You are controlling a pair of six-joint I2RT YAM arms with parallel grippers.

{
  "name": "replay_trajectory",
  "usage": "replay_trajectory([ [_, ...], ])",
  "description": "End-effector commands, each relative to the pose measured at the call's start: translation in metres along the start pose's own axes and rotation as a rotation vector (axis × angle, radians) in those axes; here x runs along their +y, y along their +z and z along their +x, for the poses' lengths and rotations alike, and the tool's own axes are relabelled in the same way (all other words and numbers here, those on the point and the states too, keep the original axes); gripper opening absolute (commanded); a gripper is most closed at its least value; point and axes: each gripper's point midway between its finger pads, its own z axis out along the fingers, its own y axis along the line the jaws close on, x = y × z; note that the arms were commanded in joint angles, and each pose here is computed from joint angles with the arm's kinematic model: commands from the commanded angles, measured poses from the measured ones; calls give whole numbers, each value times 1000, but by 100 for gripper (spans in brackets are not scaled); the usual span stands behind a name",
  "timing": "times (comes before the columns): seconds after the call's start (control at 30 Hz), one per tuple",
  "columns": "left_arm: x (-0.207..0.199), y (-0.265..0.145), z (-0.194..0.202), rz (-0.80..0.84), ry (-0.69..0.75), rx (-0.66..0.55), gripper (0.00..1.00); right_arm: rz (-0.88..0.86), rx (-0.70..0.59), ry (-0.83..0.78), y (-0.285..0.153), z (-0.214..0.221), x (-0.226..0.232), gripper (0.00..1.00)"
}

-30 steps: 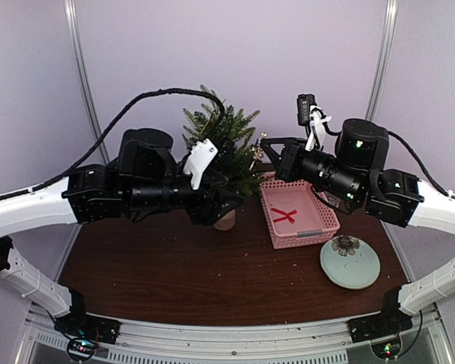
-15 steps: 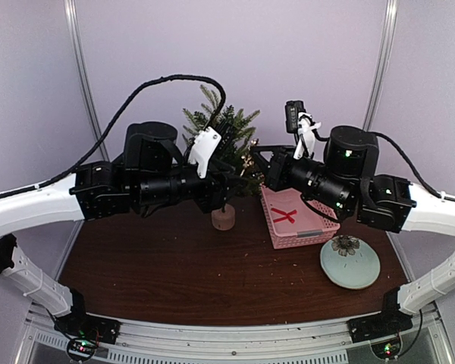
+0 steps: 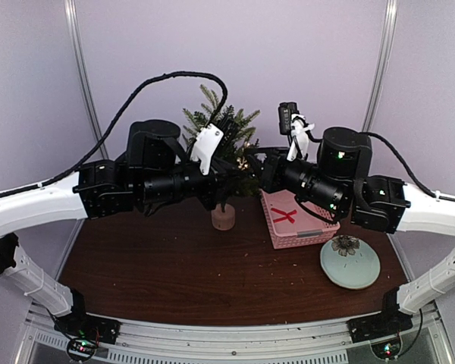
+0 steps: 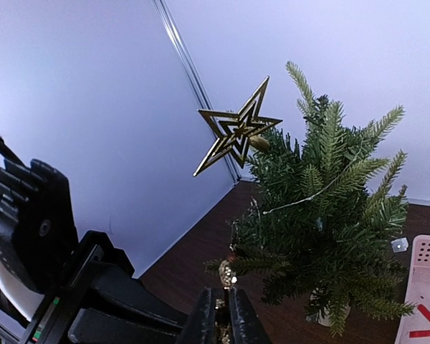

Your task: Decorate the small christmas tree

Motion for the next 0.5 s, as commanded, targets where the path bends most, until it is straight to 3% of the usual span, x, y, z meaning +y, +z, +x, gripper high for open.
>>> replay_trajectory([
  [0.0, 5, -4, -20, -27, 13, -57, 0, -14, -47, 13, -3, -18, 8, 17],
  [0.1, 7, -8, -16, -27, 51, -41, 0, 3, -34, 7, -11, -22, 4, 42],
  [0.2, 5, -16, -10, 31, 124, -26, 0, 26, 31, -20, -25, -16, -4, 61],
  [0.33, 5, -27, 0, 82, 220, 3, 0, 6, 97, -25, -47, -15, -8, 68],
  [0.47, -10, -33, 11, 182, 320, 34, 0, -86, 205, -22, -48, -3, 8, 65],
])
